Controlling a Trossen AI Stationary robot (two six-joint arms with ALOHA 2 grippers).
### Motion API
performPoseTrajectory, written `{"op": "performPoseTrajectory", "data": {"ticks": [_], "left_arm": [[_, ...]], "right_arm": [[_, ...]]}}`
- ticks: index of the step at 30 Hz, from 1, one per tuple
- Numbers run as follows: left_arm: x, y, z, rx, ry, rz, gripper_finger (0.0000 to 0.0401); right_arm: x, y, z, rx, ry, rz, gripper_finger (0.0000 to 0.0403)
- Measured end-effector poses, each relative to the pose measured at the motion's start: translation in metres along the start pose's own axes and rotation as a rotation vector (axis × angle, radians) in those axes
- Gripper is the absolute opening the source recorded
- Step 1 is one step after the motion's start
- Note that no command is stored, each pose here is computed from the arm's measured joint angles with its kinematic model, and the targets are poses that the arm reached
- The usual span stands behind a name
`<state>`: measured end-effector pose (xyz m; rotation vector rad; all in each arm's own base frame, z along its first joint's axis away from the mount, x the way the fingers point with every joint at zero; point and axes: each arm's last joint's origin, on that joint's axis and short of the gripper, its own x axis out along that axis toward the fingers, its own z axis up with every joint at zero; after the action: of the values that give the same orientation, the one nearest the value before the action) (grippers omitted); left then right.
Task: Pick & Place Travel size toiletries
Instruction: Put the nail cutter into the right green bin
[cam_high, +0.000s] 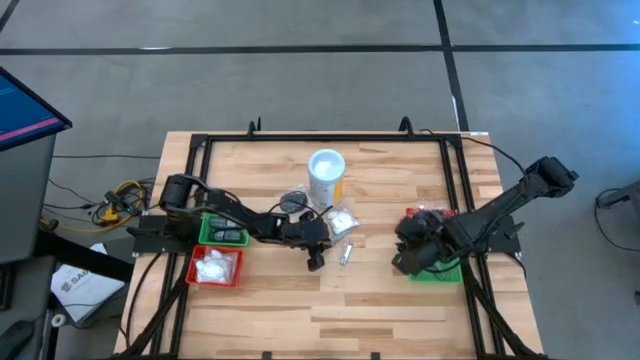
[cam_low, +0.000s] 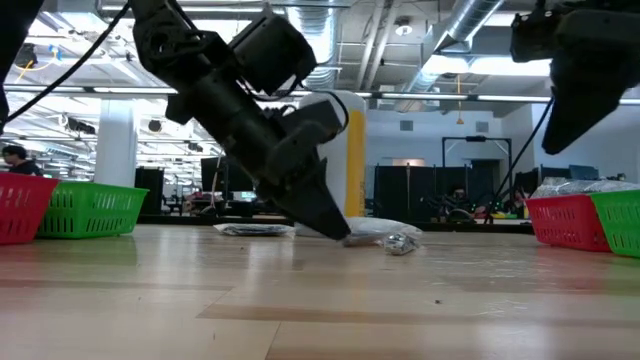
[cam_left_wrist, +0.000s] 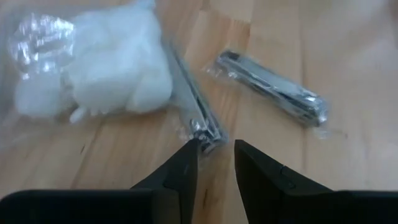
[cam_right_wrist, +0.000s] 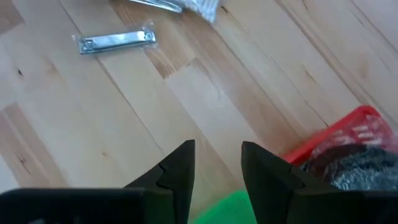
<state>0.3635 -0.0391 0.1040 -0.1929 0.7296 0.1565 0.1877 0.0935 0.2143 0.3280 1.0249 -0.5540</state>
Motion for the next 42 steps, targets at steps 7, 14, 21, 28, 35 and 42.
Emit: {"op": "performPoseTrajectory", "data": {"ticks": [7,14,21,28,35,42], "left_arm": [[0.0034,0.0021,-0.0023,-0.010,0.000,0.028,0.0101],[0.0025,0.0020,-0.0012,-0.012,-0.006,0.025,0.0140],[0.0025,0.0023,0.0002,-0.015,-0.018,0.023,0.0199],[0.0023,0.0019,0.0061,-0.060,-0.077,0.014,0.0232],[0.0013,-0.0018,0.0058,-0.056,-0.091,0.028,0.0227],[0.0039,-0.0014,0.0046,-0.070,-0.102,0.044,0.0215]], "right_arm": [[0.0027,-0.0006,0.0062,-0.009,-0.013,0.009,0.0121],[0.0033,-0.0014,0.0074,-0.002,-0.013,0.005,0.0123],[0.0033,-0.0014,0.0074,-0.002,-0.013,0.005,0.0121],[0.0033,-0.0013,0.0073,-0.003,-0.013,0.006,0.0122],[0.0033,-0.0011,0.0075,-0.001,-0.015,0.008,0.0122],[0.0033,-0.0011,0.0075,-0.001,-0.015,0.008,0.0121]]}}
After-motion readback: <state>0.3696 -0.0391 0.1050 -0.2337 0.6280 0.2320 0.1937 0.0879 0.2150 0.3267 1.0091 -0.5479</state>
